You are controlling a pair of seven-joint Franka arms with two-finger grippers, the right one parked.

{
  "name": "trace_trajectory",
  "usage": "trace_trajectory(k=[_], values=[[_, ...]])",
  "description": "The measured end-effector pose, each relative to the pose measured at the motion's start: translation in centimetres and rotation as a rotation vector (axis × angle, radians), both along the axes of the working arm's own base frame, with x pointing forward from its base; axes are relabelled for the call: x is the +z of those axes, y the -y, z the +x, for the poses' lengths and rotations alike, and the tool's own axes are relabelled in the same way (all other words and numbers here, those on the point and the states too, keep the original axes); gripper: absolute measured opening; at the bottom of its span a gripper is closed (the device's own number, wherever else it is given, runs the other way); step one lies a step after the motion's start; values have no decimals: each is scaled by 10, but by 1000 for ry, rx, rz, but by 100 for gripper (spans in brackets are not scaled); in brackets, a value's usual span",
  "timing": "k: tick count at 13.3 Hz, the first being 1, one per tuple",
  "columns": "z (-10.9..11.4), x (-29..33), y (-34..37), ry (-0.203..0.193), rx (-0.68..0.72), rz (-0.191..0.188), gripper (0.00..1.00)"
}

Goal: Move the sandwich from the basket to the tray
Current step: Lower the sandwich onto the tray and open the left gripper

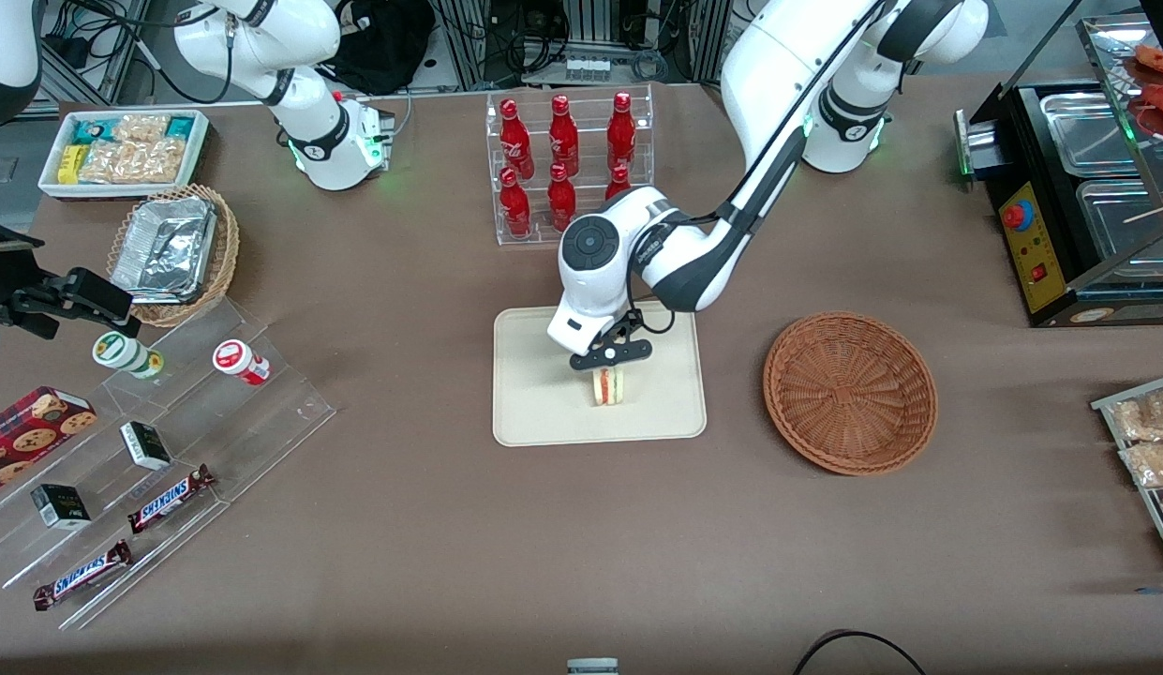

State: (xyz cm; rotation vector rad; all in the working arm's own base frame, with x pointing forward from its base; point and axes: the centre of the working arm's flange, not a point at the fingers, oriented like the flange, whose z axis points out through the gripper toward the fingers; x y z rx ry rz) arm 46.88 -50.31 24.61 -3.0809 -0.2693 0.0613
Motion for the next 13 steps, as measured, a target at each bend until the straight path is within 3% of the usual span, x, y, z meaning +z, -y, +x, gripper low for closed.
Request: trace_trajectory(k=[5,9,13], values=[[-14,-18,11,-17,-27,15,20],[-8,-12,10,-5,-18,9,59],[2,44,12,56,33,-35,100]])
